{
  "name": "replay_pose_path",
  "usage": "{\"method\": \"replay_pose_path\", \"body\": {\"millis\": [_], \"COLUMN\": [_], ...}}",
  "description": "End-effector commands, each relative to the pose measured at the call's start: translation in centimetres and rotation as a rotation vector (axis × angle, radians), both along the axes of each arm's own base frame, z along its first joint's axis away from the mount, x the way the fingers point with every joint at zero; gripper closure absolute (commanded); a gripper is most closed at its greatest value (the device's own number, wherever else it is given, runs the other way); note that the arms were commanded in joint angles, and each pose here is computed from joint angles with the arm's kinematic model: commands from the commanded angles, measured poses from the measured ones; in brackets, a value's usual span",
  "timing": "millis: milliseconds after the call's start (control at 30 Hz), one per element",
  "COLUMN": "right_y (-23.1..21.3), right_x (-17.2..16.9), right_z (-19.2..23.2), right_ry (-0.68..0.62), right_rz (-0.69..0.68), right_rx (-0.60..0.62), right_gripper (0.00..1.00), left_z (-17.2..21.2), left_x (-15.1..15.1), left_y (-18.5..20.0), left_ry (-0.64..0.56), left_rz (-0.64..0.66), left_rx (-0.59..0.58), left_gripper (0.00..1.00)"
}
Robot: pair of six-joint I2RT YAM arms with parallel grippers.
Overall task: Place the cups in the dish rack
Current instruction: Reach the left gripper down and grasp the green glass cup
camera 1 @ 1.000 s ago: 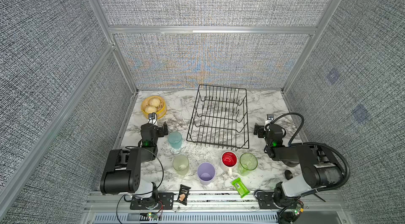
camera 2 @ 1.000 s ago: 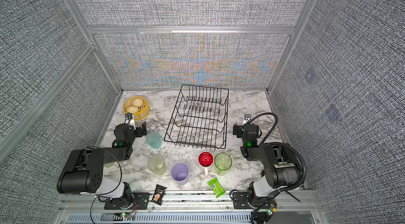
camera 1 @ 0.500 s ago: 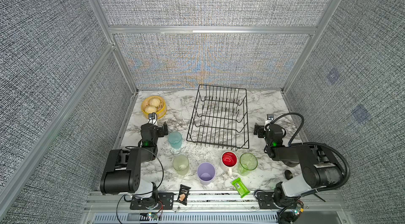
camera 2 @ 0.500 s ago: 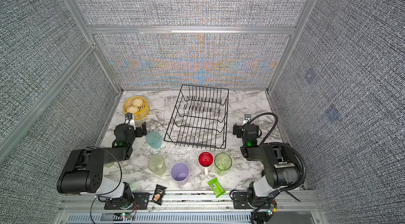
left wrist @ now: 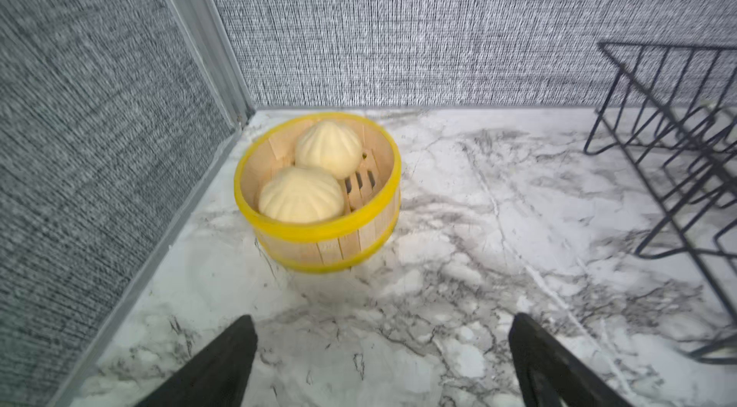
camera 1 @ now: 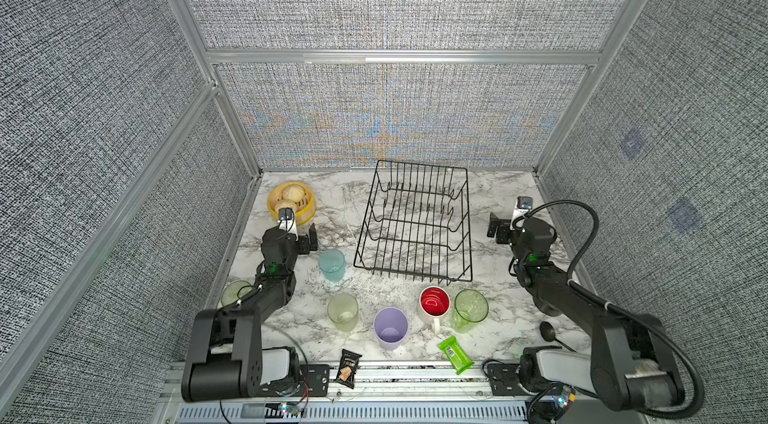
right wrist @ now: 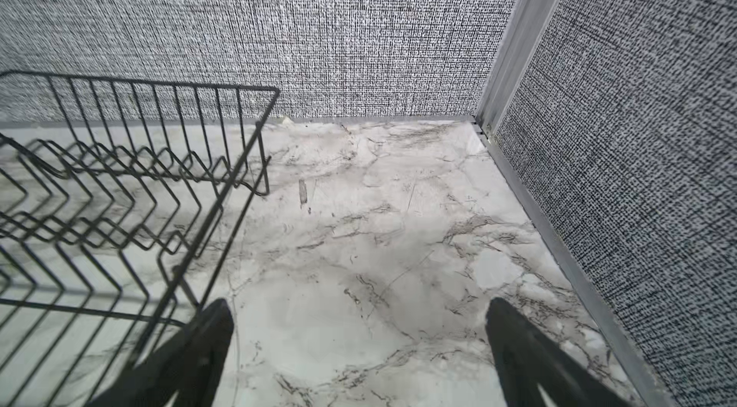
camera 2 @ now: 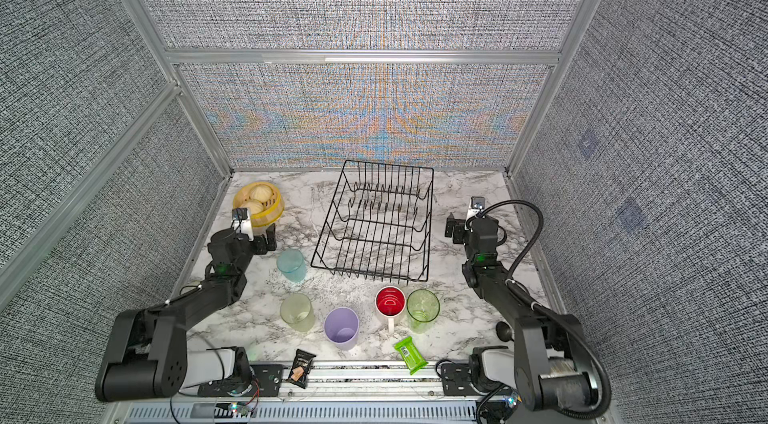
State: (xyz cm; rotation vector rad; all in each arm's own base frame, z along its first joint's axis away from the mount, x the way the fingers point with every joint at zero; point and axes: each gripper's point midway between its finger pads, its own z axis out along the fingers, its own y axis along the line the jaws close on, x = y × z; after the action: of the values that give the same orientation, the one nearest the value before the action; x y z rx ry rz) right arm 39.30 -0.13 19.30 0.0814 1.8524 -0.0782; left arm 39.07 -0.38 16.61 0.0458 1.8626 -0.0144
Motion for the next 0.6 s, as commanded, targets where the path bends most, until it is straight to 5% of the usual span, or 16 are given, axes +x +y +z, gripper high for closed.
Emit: {"method": "replay_pose_path", "body": {"millis": [0, 100, 233, 367, 467, 567], "right_y": [-0.9, -3.5, -1.3, 2.0, 4.6, 6.4], "right_x": [-2.1, -4.6, -5.5, -6.0, -6.4, -6.9], "right_z": [-0.5, 0.9, 2.5, 3.8, 4.1, 3.9], "right_ry": [0.107, 0.118, 0.167, 0.173, 0.195, 0.223], "right_rz": [-0.088, -0.338, -0.191, -0.011, 0.107, 0.188], "right_rx": [0.099, 0.330, 0.393, 0.375, 0.353, 0.339], "right_gripper": [0.01, 0.01, 0.01, 0.02, 0.02, 0.03], "left_z": [1.2, 4.2, 6.6, 4.7, 4.7, 4.0], "left_x": [-1.5, -2.9, -5.7, -10.8, -13.6, -17.2], "left_y": [-0.6, 0.0, 0.4, 3.3, 4.5, 7.3], "left_ry": [0.118, 0.126, 0.133, 0.216, 0.263, 0.369], "left_rz": [-0.024, 0.055, 0.178, 0.497, 0.563, 0.761], "left_rx": [-0.026, -0.139, -0.402, -0.620, -0.549, -0.422], "left_gripper": [0.01, 0.01, 0.01, 0.01, 0.01, 0.01]}}
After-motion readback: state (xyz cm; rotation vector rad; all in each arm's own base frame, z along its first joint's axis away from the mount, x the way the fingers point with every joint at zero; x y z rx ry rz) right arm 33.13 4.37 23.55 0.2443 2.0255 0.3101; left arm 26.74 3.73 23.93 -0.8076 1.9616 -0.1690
